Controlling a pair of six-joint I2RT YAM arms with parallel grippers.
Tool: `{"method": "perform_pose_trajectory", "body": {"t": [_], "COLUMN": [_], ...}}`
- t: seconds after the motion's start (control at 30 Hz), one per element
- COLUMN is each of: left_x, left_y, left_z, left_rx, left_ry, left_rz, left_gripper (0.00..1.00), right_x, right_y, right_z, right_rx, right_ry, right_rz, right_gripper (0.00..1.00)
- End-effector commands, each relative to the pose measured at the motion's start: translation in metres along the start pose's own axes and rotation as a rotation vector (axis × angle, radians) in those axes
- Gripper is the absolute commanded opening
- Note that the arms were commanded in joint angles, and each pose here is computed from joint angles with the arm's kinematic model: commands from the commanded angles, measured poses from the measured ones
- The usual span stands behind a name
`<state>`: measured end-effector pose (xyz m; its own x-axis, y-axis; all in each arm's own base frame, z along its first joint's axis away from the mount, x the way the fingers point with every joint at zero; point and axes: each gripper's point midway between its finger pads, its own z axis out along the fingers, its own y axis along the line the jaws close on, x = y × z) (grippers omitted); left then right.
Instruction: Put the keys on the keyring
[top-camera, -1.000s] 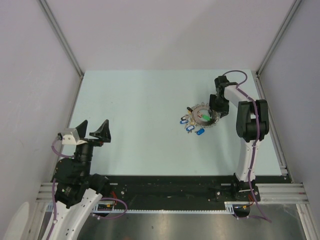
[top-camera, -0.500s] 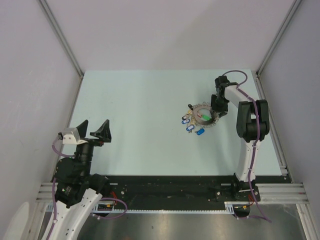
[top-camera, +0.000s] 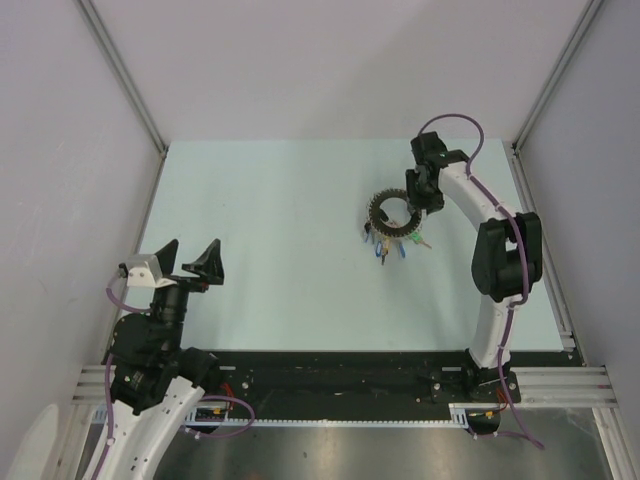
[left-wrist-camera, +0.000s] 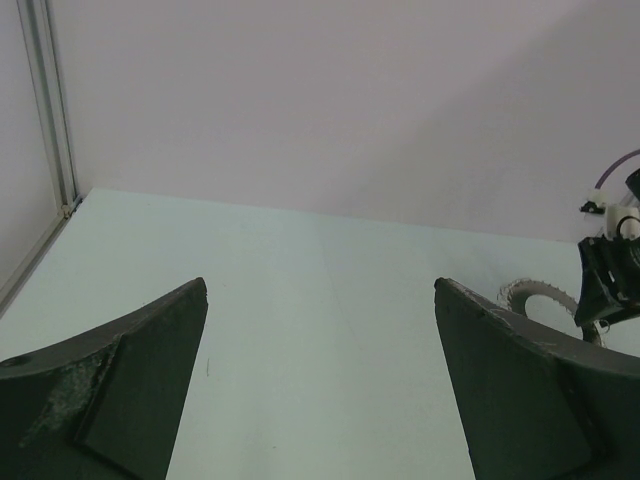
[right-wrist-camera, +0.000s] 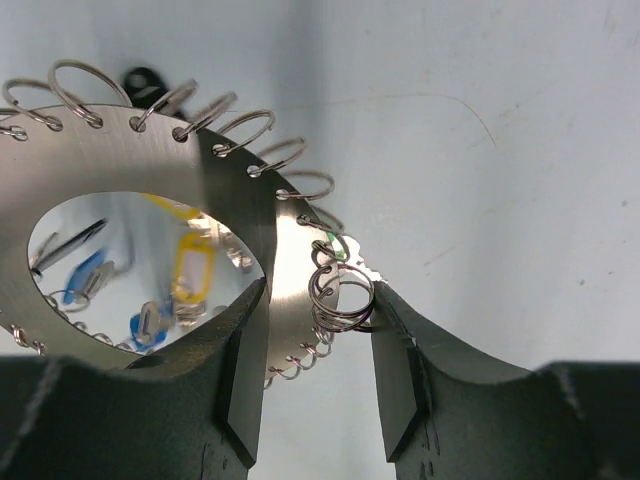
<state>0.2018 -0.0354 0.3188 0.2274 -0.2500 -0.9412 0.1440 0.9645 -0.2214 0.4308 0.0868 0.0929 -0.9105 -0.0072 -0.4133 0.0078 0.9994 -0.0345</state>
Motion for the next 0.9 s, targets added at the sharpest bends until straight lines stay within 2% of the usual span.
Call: {"method": "perform_pose_trajectory", "body": {"t": [0.0,0.3,0.5,0.7,0.87], "left_x": [-0.005,-0.004,0.000,0.004,0.007], "left_y": [-0.002,-0.003,-0.002,-0.002,-0.002], "left_z": [0.001,0.002,0.004,0.005,0.007], "left_rx": [0.011,0.013,0.010,0.005,0.003], "left_ry": [-0.009,-0.003,0.010,0.025,0.039], "left_rz": [0.013,0.015,0.022,0.027,0.033], "left_gripper": [1.00,1.00,1.00,1.00,1.00], "right_x": [-0.033,0.002,0.041,0.072,0.072], "right_y": [0.028,0.125,0.189,0.224,0.227], "right_z": [-0.068,-0.101,-0.100,-0.074,-0.045], "right_rx": [-0.057,-0.198,-0.264,-0.290,-0.261], "right_ry": [-0.165,-0.189,-0.161,-0.113,-0.117], "right_rz": [-0.040,-0.186,-0.304,-0.360,-0.355], "right_gripper": [0.09,0.09,0.09,0.09,0.09]}}
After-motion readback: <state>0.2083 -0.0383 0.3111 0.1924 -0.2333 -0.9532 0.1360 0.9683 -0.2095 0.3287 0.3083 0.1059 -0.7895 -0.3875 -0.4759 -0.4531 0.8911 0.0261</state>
